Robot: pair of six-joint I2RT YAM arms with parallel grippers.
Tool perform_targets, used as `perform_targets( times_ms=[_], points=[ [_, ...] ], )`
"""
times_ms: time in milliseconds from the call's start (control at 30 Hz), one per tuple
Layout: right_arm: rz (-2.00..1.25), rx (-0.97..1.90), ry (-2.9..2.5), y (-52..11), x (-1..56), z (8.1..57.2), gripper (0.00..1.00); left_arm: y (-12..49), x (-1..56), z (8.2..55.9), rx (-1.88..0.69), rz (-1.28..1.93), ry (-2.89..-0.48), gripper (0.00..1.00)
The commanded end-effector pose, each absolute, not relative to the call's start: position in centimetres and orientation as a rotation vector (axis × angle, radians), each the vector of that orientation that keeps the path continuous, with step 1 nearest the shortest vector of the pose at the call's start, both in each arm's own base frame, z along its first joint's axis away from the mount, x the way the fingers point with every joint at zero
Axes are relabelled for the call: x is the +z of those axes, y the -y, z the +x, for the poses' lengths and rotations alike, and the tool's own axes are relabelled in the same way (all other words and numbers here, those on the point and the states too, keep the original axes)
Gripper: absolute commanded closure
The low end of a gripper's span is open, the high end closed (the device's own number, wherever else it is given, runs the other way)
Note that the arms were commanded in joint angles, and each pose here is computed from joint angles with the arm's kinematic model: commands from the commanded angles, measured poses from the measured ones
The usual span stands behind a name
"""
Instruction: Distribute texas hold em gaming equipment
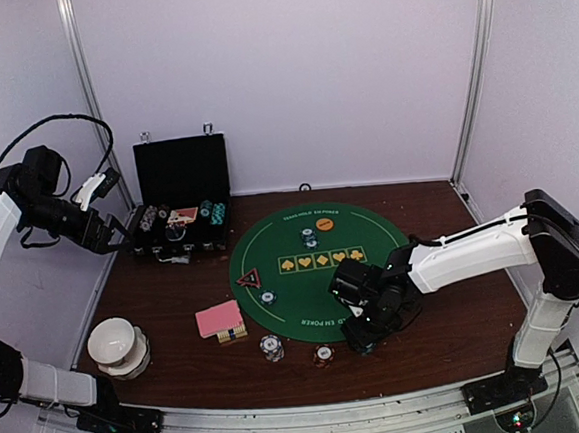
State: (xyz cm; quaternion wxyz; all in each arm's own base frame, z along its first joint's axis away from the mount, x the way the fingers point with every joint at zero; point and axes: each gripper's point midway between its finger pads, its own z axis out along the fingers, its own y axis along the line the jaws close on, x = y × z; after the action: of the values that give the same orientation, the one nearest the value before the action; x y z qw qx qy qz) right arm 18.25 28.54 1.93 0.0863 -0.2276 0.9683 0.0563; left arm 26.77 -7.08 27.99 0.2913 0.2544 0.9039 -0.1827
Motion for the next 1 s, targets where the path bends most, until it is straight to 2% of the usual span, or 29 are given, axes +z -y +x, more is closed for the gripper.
perform_targets(
  times_ms=[0, 100, 200, 700, 767, 967],
  points=[
    [-0.676, 0.155, -2.875, -28.4, 2.2, 18.2, 0.4, 7.0, 29.2, 26.9, -0.462, 0.689, -2.37, 0.02],
    [-0.687, 0.157, -2.869, -28.5, 2.5, 18.1, 0.51, 6.9, 29.2, 26.9, -0.462, 0.689, -2.371, 0.03],
    [-0.694, 0.143, -2.87, -28.4, 2.7, 18.0, 0.56, 7.0, 29.3, 26.9, -0.461, 0.69, -2.367, 0.02],
    [-0.739, 0.152, -2.821, -28.8, 6.9, 18.2, 0.6, 7.2, 29.4, 26.9, -0.48, 0.693, -2.361, 0.02],
    [-0.739, 0.147, -2.815, -28.8, 7.5, 18.4, 0.63, 7.2, 29.4, 26.9, -0.48, 0.693, -2.359, 0.02],
    [-0.661, 0.092, -2.765, -27.6, 10.3, 21.8, 0.65, 7.2, 29.6, 26.9, -0.481, 0.693, -2.355, 0.02]
  ],
)
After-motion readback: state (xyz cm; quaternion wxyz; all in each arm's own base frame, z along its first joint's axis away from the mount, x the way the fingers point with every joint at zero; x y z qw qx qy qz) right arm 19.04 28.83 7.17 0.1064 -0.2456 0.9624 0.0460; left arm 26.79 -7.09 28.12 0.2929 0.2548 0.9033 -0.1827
